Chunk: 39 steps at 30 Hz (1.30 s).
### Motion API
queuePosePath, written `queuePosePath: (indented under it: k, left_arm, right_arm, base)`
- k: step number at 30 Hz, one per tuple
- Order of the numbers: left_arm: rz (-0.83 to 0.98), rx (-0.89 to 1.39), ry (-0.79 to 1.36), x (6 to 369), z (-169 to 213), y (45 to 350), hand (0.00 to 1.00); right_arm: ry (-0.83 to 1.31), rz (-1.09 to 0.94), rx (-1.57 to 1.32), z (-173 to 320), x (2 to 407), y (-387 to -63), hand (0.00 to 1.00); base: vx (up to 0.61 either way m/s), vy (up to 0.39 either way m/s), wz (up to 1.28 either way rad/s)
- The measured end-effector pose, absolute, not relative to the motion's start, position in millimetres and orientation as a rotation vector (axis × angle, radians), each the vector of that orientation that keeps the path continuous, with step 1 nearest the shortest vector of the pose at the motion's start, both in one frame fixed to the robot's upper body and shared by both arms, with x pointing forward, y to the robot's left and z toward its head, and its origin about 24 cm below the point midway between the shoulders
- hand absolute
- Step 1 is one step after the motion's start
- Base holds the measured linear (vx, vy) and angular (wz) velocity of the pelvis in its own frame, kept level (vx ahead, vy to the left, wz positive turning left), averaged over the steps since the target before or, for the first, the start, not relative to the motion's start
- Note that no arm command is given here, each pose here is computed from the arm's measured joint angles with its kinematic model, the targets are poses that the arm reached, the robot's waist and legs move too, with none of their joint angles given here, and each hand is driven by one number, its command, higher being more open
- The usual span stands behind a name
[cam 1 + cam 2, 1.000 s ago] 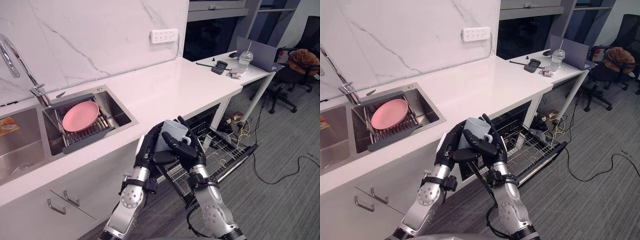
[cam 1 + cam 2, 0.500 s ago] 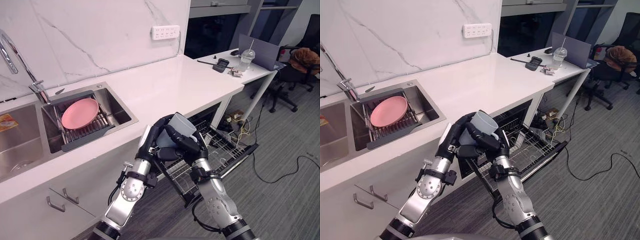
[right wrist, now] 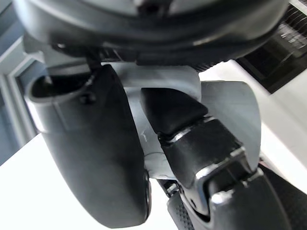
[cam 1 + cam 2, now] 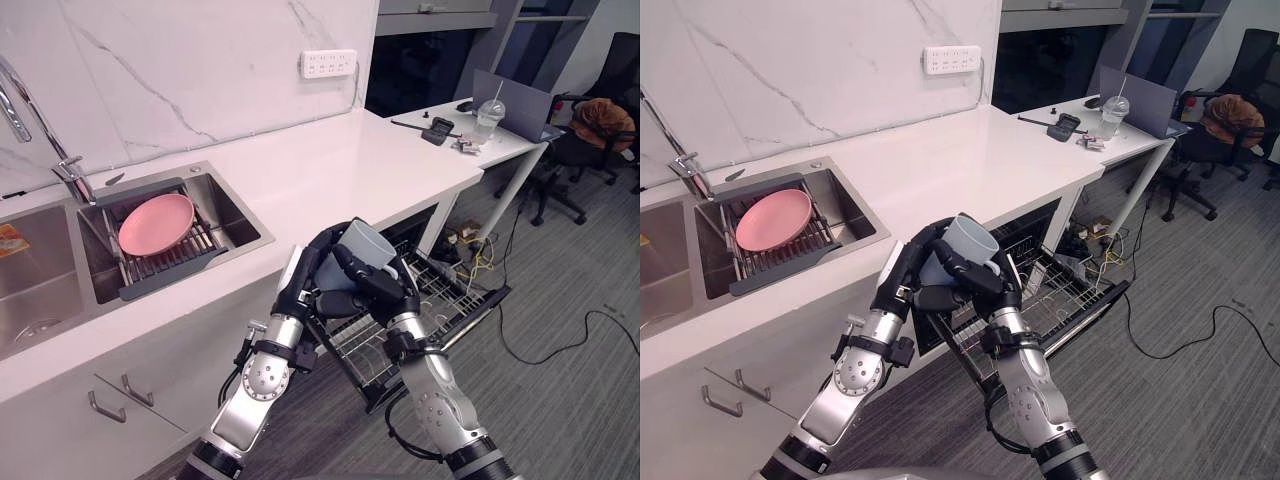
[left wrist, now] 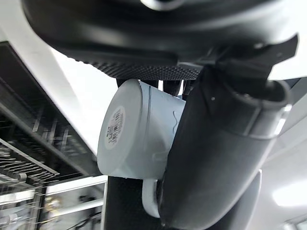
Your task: Walk over to the sink, pick up the cup, carry it to the dishwasher, place the cup inside the dishwasher, then close the dishwasher door
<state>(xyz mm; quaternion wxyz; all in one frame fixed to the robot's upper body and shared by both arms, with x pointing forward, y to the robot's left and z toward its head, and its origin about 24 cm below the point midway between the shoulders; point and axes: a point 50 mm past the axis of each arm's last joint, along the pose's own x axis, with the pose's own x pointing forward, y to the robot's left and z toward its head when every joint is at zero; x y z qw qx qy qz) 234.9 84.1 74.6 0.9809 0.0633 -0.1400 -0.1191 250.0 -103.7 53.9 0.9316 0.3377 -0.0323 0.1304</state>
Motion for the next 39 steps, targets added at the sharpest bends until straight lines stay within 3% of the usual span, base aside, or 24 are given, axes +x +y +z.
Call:
queuePosePath:
  k: [13,39]
  left_arm:
    - [-0.154,0.014,-0.293,233,82,87,0.9]
    - [-0.185,-0.029,-0.266,228,69,79,0.9]
  right_arm:
    - [-0.183,0.205,0.428,70,251,-91,0.3]
    - [-0.259,0.037,0.06,79,235,-99,0.3]
  base:
    - [0.0,0.0,-0.01]
    - [0.0,0.0,0.0]
